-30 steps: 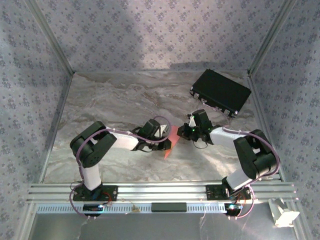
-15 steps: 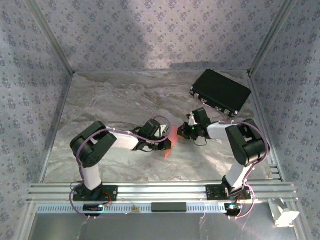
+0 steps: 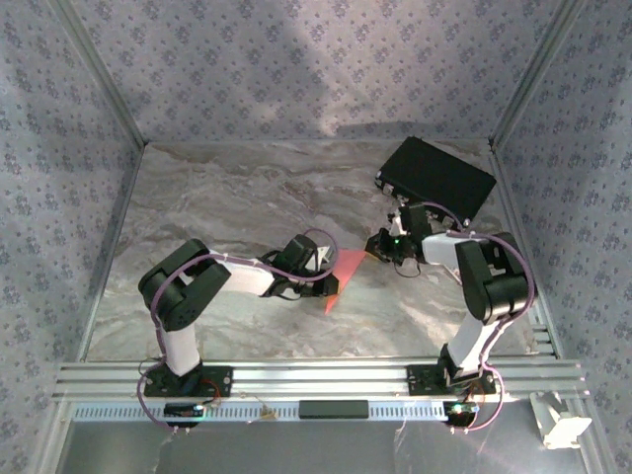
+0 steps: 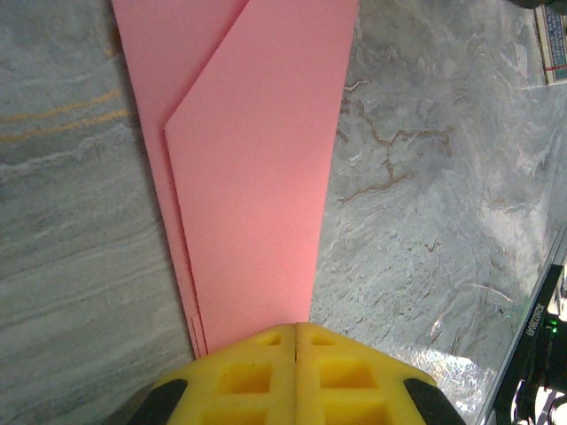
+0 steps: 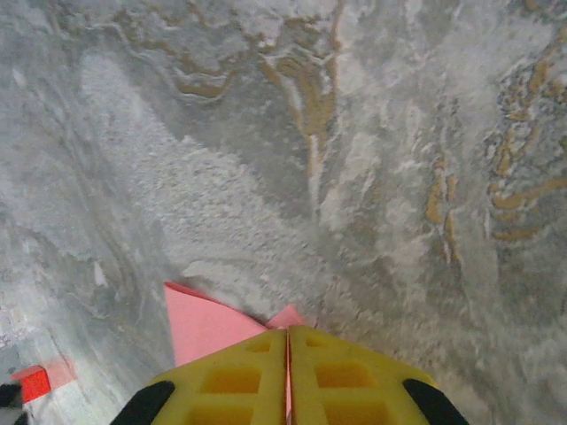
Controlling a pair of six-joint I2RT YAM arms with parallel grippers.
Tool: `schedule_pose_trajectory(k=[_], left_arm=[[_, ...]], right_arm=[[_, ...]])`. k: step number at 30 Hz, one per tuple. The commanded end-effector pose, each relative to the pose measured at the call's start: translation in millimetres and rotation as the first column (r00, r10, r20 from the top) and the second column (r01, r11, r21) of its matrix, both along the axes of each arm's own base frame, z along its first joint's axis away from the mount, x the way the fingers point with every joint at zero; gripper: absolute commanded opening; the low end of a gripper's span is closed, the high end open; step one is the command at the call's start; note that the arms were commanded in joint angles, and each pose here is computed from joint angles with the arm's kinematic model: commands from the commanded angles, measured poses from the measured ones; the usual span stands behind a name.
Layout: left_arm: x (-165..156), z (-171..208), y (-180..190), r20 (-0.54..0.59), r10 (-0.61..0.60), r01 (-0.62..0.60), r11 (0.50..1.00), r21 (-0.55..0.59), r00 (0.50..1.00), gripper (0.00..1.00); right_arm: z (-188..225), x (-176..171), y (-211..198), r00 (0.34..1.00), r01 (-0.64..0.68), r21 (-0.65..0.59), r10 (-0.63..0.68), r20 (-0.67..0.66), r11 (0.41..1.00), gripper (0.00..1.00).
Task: Fold a paper plane with a square sheet of paper (pick it up from the middle)
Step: Fold the wing for the fifth time at the center of the table.
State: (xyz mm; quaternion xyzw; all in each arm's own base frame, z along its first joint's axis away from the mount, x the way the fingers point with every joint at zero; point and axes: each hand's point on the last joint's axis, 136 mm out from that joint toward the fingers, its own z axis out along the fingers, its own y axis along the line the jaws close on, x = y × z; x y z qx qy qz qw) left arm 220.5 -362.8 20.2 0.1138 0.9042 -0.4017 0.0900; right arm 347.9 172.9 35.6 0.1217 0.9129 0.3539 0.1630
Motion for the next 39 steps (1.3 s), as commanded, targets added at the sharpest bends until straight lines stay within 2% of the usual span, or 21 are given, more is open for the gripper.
schedule_pose_trajectory(k=[1, 12, 18, 24, 29, 39], left_arm=[[-33, -49, 32, -0.132, 0.006, 0.019, 0.982, 0.186, 0.991, 0.00], [-26, -16, 13, -0.089, 0.028, -0.019, 0.994, 0.108, 0.996, 0.01], [-17, 18, 2, -0.028, 0.047, -0.045, 0.997, 0.059, 0.999, 0.10], [-3, 40, 25, 0.061, 0.096, -0.103, 0.989, 0.107, 0.993, 0.21], [6, 32, 42, 0.011, 0.109, -0.109, 0.988, 0.105, 0.994, 0.25], [-2, 18, 28, -0.078, 0.030, -0.024, 0.997, 0.072, 0.997, 0.26]], right_arm=[[24, -7, -3, 0.999, 0.006, -0.014, -0.006, 0.054, 1.000, 0.11], [22, -71, 4, 0.999, 0.022, -0.025, -0.021, 0.036, 0.999, 0.16], [18, -88, 9, 0.999, 0.033, -0.038, -0.032, 0.030, 0.999, 0.23], [15, -95, 17, 0.999, 0.021, -0.049, -0.020, 0.025, 0.999, 0.26], [17, -95, 30, 0.999, -0.014, -0.040, 0.016, 0.034, 0.999, 0.28], [10, -99, 46, 0.998, -0.066, -0.039, 0.066, 0.005, 0.997, 0.29]])
